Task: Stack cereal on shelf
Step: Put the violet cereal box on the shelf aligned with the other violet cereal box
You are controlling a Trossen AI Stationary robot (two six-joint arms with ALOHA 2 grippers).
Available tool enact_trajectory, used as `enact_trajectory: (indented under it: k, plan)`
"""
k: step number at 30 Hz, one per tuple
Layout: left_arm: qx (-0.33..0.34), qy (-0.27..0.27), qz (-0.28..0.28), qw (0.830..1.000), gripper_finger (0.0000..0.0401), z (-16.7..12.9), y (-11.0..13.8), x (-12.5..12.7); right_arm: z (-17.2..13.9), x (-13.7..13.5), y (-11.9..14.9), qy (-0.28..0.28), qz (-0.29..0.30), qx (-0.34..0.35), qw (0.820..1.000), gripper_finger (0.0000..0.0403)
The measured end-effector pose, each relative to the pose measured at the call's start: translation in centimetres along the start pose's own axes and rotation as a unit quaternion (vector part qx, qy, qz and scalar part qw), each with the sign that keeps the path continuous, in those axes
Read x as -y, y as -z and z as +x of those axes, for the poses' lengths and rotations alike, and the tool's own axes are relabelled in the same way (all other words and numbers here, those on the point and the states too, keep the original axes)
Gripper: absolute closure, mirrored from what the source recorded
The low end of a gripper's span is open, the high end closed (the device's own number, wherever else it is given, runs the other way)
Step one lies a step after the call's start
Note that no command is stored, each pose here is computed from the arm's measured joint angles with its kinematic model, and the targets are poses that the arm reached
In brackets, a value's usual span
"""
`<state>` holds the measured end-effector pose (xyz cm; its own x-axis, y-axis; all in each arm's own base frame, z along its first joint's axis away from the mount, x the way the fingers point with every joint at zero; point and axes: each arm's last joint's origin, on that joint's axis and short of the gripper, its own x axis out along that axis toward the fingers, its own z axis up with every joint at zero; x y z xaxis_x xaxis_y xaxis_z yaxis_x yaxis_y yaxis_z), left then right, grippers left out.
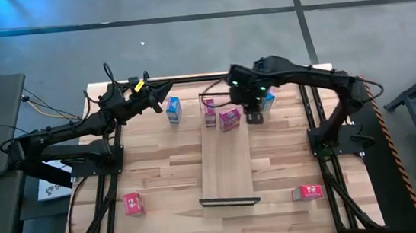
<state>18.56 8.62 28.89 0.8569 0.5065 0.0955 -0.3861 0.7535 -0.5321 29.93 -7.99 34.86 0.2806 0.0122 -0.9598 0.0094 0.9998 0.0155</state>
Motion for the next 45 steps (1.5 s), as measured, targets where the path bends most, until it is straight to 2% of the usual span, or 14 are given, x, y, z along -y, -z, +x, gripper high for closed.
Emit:
enact_trajectory:
  k: [3,5,7,10,15,17,23,35,45]
  plan:
    - [0.000,0.000,0.000,1.000,0.0304,0.0,0.0,0.0,0.2,-0.8,3.0,-0.010,0.056,0.022,0.998,0.0369]
    - [0.000,0.000,0.003,1.000,0.0304,0.0,0.0,0.0,1.0,-1.4,4.9,-0.023,0.100,0.061,0.993,0.0393]
    - [0.000,0.000,0.007,1.000,0.0304,0.0,0.0,0.0,2.1,-2.1,6.4,-0.034,0.151,0.110,0.982,0.0385]
    - [0.000,0.000,0.008,1.000,0.0304,0.0,0.0,0.0,4.3,-3.0,7.8,-0.056,0.230,0.176,0.956,0.0383]
    - [0.000,0.000,0.008,1.000,0.0304,0.0,0.0,0.0,8.0,-3.9,8.1,-0.091,0.340,0.267,0.897,0.0398]
    - [0.000,0.000,0.008,1.000,0.0304,0.0,0.0,0.0,9.2,-4.0,8.2,-0.088,0.361,0.283,0.884,0.0399]
    - [0.000,0.000,0.008,1.000,0.0304,0.0,0.0,0.0,11.0,-3.4,8.8,-0.031,0.383,0.283,0.879,0.0402]
    - [-0.007,-0.004,0.005,1.000,0.0304,0.0,0.2,-0.1,12.6,-2.8,7.6,-0.036,0.385,0.297,0.873,0.0403]
    - [-0.012,-0.008,0.005,1.000,0.0304,0.0,0.2,-0.1,12.7,-1.1,7.9,0.009,0.371,0.302,0.878,0.0403]
